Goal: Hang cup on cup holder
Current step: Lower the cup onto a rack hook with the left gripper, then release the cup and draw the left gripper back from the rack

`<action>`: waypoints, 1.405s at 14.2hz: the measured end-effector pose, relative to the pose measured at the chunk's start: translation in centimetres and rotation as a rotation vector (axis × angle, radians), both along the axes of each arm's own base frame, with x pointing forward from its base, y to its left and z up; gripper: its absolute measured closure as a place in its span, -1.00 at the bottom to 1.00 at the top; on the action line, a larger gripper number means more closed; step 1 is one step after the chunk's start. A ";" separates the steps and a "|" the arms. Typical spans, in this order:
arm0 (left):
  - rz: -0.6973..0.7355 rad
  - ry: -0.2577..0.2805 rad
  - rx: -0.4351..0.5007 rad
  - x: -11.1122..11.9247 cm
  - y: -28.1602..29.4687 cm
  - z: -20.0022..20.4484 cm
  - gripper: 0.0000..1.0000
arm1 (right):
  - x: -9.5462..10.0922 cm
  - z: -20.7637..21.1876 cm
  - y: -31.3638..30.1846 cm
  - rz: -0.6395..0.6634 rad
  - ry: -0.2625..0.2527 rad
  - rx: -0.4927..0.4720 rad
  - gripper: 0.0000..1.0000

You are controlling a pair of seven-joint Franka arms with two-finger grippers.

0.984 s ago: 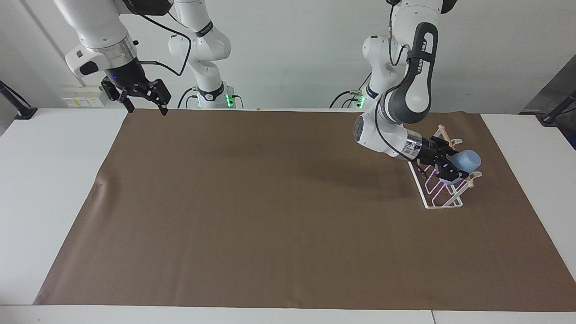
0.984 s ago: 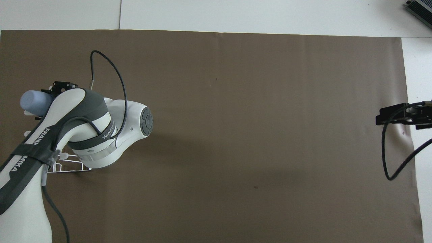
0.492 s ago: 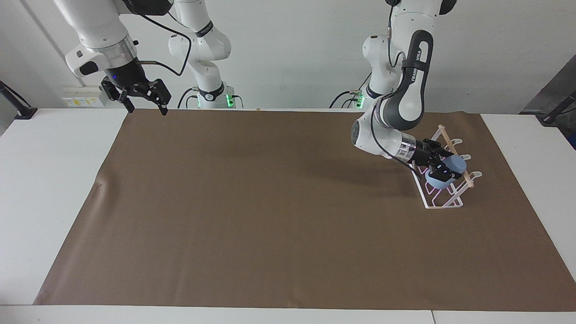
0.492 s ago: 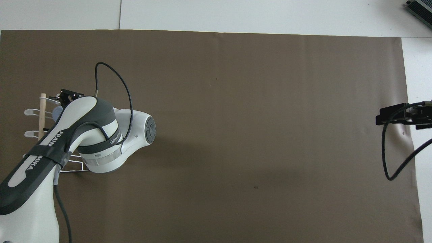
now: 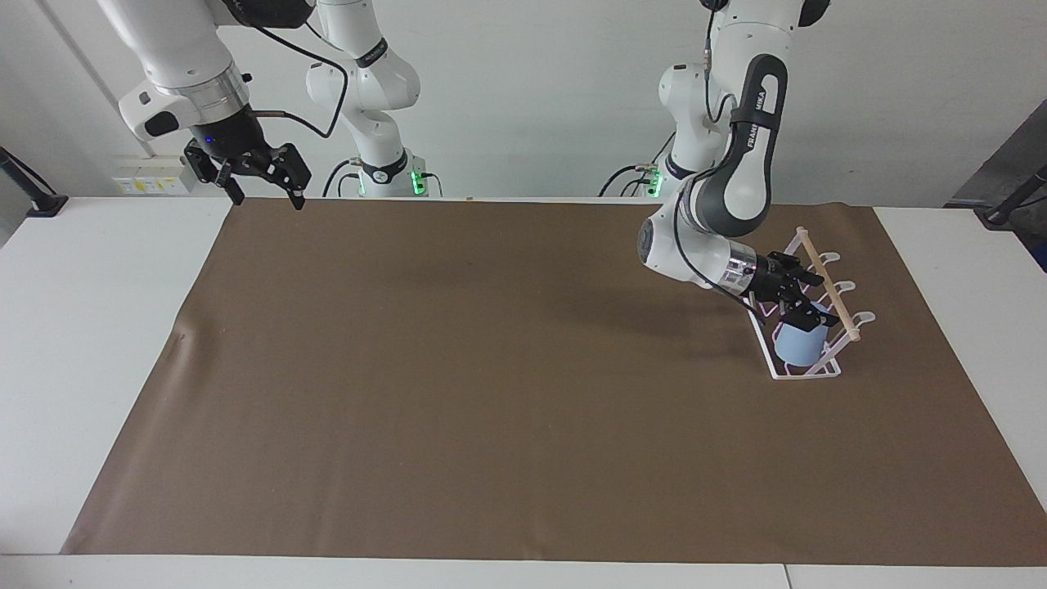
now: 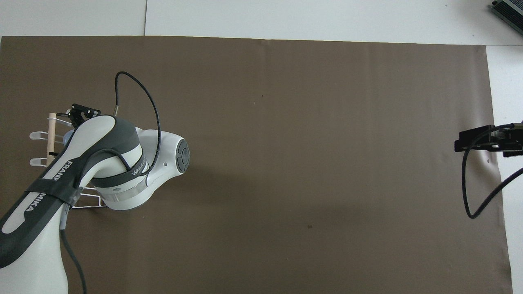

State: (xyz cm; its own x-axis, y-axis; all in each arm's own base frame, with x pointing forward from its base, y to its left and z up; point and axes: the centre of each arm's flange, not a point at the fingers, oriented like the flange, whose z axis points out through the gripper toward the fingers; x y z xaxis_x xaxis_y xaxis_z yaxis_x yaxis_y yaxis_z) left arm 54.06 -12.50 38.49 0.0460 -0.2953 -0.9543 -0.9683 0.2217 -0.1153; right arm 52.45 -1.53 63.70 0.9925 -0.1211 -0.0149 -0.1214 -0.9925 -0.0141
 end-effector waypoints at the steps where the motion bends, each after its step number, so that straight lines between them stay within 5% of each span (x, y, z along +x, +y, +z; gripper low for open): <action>1: 0.016 0.002 -0.030 0.1 -0.1 1.6 -1.00 | 0.0 0.0 0.0 0.000 0.000 0.000 -1.00; 6: 0.236 -0.031 -0.388 -1.3 0.7 10.1 -1.00 | 0.0 0.0 0.0 0.000 0.001 0.000 -1.00; 10: 0.542 -0.089 -0.716 -2.0 7.5 13.0 -1.00 | 0.0 0.0 0.6 0.011 0.001 0.000 -1.00; 15: 0.925 -0.316 -1.025 -2.7 11.0 18.1 -1.00 | 0.2 0.1 0.8 0.015 -0.016 -0.003 -1.00; 20: 1.152 -0.509 -1.125 -3.3 9.0 24.0 -1.00 | 0.7 0.4 0.5 0.012 -0.007 -0.020 -1.00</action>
